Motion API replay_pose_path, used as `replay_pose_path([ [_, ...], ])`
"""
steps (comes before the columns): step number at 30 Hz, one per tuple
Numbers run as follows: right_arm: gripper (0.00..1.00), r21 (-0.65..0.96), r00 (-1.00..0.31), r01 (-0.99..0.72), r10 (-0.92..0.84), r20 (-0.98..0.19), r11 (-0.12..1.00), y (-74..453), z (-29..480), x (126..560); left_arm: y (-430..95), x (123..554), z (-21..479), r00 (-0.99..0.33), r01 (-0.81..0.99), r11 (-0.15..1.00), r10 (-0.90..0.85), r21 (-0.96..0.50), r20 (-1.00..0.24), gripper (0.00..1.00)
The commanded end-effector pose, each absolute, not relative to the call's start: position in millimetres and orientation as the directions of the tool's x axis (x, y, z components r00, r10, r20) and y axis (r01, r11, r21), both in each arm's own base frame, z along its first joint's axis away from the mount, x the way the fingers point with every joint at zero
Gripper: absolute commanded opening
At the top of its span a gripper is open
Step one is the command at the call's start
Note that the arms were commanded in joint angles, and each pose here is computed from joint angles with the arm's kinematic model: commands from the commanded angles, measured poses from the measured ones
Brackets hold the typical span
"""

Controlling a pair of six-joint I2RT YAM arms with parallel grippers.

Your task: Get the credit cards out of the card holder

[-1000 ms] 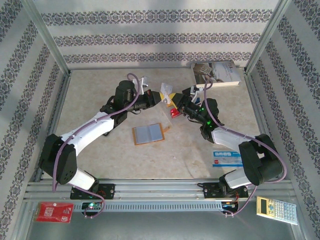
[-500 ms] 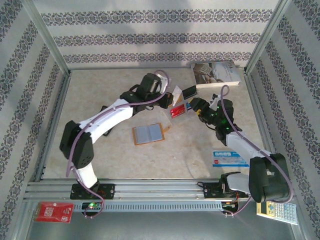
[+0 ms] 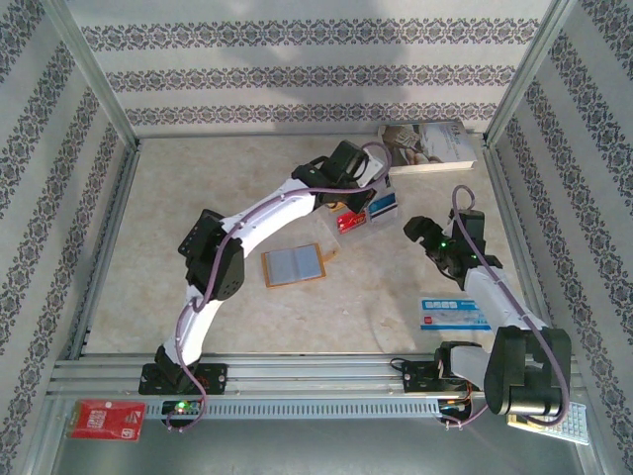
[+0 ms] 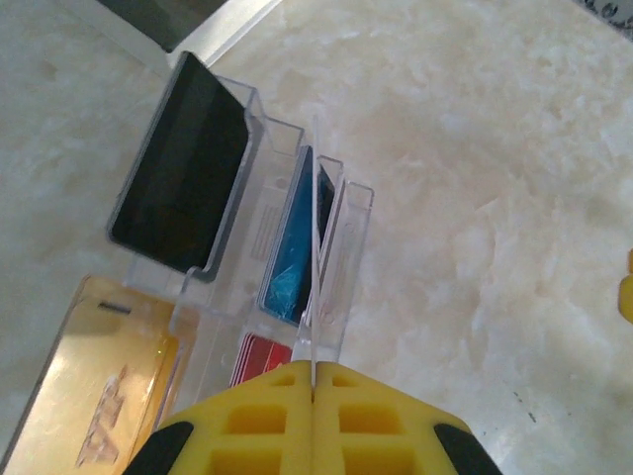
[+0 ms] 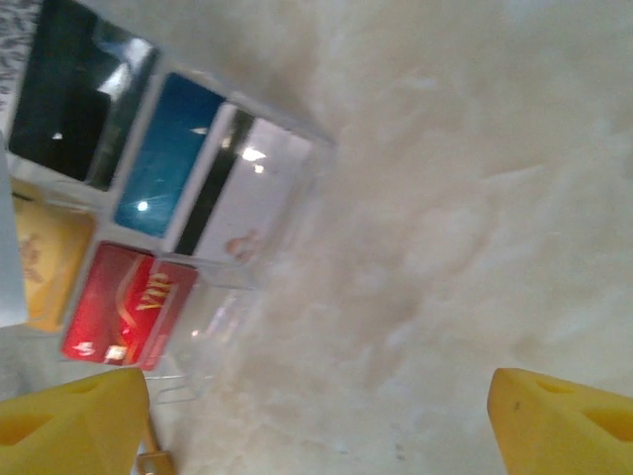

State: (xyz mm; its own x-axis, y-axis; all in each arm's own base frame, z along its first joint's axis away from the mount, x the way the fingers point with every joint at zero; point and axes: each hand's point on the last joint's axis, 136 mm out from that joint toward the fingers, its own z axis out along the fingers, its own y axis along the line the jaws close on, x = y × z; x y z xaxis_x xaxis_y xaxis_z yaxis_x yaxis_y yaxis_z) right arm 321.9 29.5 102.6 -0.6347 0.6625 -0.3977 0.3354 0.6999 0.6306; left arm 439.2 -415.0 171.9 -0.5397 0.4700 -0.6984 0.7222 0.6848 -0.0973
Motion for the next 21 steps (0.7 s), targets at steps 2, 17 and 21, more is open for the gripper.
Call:
replay_pose_path([
  [2,0.89,0.573,-0.629,0.354,0.641,-0.439,0.74,14,103,316,-433,421,159,-0.452,0.817,0.575,0.614,-0.025,-0.647,0.0],
  [17,0.89,0.594,-0.633,0.355,0.654,-0.415,0.721,14,98,312,-451,434,123,-0.39,0.862,0.506,0.684,0.016,-0.616,0.0],
  [21,0.89,0.6,-0.635,0.353,0.655,-0.409,0.718,15,98,312,-452,438,120,-0.382,0.862,0.506,0.686,0.029,-0.62,0.0],
])
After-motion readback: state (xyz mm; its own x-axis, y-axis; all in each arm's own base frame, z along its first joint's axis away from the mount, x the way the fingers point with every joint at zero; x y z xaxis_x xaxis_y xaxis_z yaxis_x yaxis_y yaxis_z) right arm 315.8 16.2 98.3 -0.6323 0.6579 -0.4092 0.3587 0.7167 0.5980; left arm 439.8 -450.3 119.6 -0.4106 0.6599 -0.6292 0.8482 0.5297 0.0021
